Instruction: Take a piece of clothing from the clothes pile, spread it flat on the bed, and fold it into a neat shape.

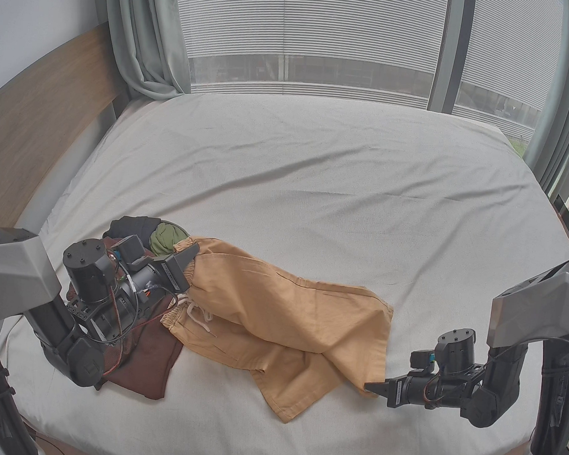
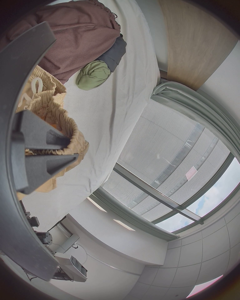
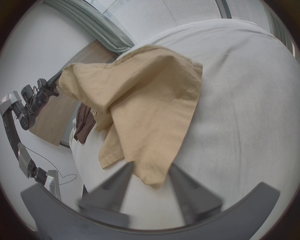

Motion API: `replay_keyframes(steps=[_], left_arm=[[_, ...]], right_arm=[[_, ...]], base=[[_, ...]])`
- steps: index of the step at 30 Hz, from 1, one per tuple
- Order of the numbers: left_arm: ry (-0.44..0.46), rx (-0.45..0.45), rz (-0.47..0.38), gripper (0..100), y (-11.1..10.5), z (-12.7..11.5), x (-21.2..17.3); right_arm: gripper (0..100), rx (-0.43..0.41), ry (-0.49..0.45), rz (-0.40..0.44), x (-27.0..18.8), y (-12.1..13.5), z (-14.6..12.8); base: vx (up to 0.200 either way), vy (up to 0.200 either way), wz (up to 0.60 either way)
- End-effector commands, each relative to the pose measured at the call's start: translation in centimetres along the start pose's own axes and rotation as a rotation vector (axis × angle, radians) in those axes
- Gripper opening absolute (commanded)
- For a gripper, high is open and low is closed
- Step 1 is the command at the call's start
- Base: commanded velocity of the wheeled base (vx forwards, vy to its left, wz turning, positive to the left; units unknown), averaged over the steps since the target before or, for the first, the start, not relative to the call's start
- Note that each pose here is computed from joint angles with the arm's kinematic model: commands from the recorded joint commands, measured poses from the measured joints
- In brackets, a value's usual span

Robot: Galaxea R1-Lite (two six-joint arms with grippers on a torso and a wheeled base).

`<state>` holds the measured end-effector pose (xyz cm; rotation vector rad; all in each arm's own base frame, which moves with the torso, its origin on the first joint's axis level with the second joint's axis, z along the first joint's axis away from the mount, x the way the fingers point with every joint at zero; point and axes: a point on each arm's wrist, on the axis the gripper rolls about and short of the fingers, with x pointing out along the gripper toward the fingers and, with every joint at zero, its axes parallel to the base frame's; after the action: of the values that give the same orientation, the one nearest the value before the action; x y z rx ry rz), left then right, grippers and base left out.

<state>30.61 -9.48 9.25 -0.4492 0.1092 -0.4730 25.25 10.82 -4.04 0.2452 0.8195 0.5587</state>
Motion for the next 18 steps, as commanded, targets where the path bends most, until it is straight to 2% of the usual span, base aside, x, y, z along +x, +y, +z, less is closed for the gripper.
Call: replay_keyframes(steps=[1, 4, 8, 10, 14, 18], left_arm=[[0.001, -0.001, 0.0, 0, 0.0, 0.0, 0.0], [0.0, 0.001, -0.002, 0, -0.1, 0.0, 0.0], [0.001, 0.001, -0.003, 0, -0.1, 0.0, 0.0], [0.002, 0.001, -0.006, 0, -0.2, -0.1, 0.0], [0.004, 0.001, -0.009, 0, -0.3, -0.1, 0.0], [0.004, 0.001, -0.009, 0, -0.3, -0.1, 0.0]], right_arm=[[100, 0.023, -0.151, -0.021, -1.5, -2.1, 2.7], [100, 0.028, -0.264, -0.027, -3.4, -3.3, 5.2], [100, 0.036, -0.326, -0.021, -3.9, -4.4, 6.8], [100, 0.08, -0.378, -0.003, -3.3, -5.0, 8.3], [100, 0.162, -0.398, 0.019, -1.0, -6.2, 9.3], [100, 0.191, -0.368, 0.009, 1.3, -7.4, 8.8]], base=[[0.0, 0.0, 0.0], [0.0, 0.0, 0.0], [0.0, 0.0, 0.0], [0.0, 0.0, 0.0], [0.0, 0.0, 0.0], [0.0, 0.0, 0.0]])
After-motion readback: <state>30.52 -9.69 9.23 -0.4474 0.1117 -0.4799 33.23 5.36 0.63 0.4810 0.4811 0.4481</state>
